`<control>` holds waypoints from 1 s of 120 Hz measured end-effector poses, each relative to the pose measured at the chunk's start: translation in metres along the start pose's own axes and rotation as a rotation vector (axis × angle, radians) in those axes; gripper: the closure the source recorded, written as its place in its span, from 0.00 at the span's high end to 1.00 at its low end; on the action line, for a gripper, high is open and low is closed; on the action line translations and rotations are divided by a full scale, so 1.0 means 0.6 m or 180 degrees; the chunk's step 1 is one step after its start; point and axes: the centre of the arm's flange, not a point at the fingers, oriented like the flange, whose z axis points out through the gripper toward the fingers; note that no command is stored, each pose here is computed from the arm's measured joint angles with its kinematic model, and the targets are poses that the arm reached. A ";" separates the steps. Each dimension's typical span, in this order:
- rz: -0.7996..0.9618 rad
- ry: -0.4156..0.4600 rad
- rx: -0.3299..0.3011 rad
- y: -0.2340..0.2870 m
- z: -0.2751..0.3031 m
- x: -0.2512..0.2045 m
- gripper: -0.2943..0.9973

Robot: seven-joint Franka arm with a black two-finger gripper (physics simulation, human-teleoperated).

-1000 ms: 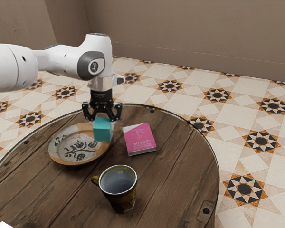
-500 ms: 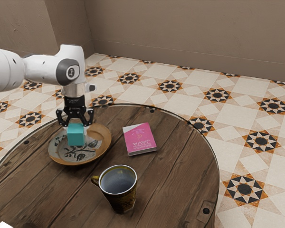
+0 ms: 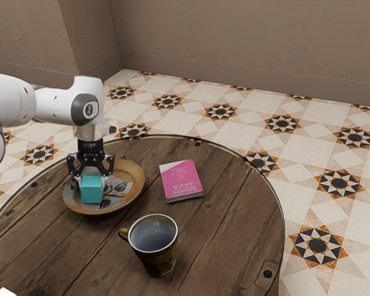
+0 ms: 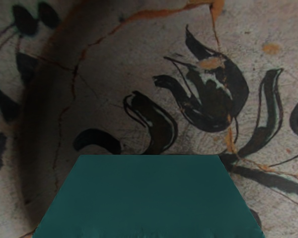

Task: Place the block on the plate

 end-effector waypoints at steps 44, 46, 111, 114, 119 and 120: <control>0.0096 0.0321 -0.0122 -0.012 -0.111 -0.037 0.74; 0.0101 0.0335 -0.0128 -0.013 -0.119 -0.041 0.75; 0.1133 0.0801 -0.0114 0.133 -0.395 -0.292 0.77; 0.1177 0.0811 -0.0101 0.137 -0.401 -0.306 0.77; 0.1249 0.0843 -0.0087 0.144 -0.415 -0.331 0.77; 0.1265 0.0853 -0.0085 0.146 -0.418 -0.337 0.77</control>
